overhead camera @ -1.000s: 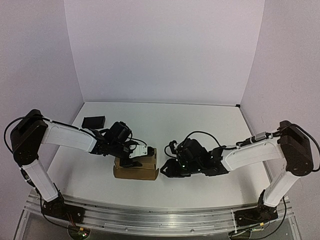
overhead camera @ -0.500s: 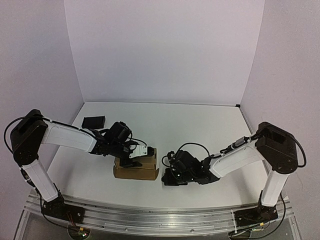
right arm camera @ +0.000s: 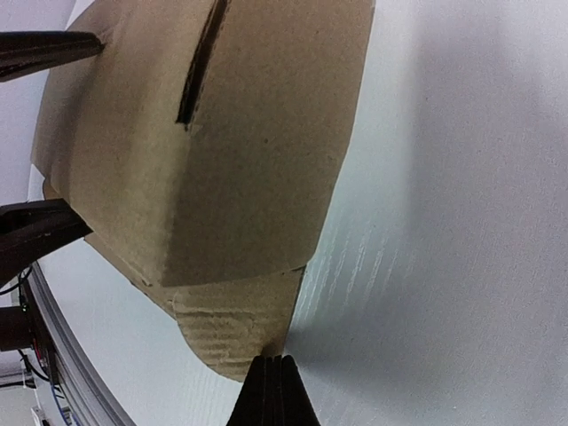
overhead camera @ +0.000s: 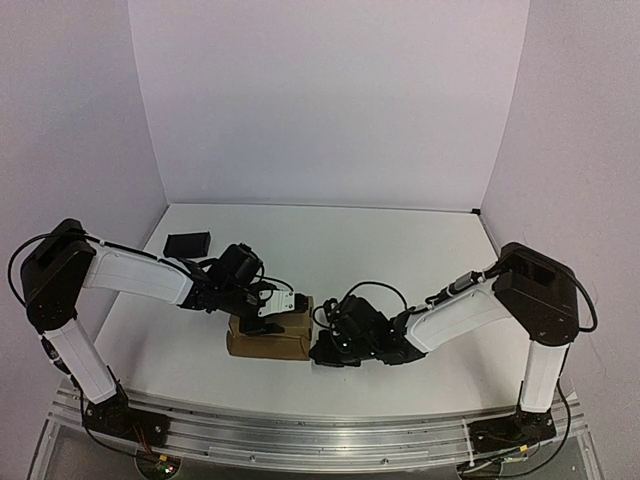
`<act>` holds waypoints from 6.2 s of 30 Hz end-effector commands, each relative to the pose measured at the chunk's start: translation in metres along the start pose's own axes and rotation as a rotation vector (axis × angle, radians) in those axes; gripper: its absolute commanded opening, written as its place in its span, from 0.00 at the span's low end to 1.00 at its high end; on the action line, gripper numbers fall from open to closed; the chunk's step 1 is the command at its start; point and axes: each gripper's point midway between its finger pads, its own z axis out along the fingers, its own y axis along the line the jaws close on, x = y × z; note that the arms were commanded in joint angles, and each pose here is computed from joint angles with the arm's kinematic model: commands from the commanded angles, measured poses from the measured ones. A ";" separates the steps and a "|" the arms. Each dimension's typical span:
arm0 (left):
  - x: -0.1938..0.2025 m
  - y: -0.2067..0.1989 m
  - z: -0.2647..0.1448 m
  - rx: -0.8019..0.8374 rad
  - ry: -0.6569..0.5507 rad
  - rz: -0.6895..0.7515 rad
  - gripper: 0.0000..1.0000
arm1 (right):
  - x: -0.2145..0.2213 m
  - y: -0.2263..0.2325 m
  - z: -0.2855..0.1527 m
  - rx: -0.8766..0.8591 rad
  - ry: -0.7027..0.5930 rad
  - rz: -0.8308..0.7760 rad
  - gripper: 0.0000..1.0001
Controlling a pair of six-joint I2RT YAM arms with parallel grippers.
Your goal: Fold the paper box
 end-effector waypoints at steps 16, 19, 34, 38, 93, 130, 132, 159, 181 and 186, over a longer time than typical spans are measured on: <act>0.025 -0.035 0.004 0.118 0.075 -0.025 0.59 | 0.018 0.001 -0.010 -0.026 0.001 -0.008 0.11; 0.025 -0.035 0.005 0.117 0.076 -0.026 0.59 | 0.016 0.007 -0.019 -0.032 -0.030 -0.108 0.15; 0.023 -0.034 0.005 0.120 0.073 -0.023 0.59 | -0.004 0.024 -0.017 0.009 -0.154 -0.266 0.26; 0.023 -0.034 0.005 0.122 0.072 -0.020 0.59 | -0.010 0.023 -0.011 0.032 -0.178 -0.230 0.21; 0.023 -0.047 0.004 0.177 0.042 0.058 0.61 | 0.004 0.006 -0.020 0.215 0.054 0.069 0.24; 0.021 -0.053 -0.002 0.201 0.027 0.078 0.62 | -0.028 0.037 -0.008 0.206 0.058 -0.116 0.00; 0.020 -0.053 -0.003 0.205 0.023 0.077 0.62 | -0.027 0.044 -0.008 0.199 0.092 -0.152 0.00; -0.017 -0.100 -0.079 0.289 -0.118 0.258 0.79 | -0.031 0.088 -0.046 -0.059 0.343 0.251 0.00; -0.015 -0.031 -0.076 -0.175 -0.007 0.405 0.41 | -0.035 0.098 -0.059 -0.087 0.339 0.279 0.00; -0.046 -0.050 -0.105 -0.081 -0.169 0.450 0.45 | -0.040 0.095 -0.061 -0.080 0.315 0.285 0.00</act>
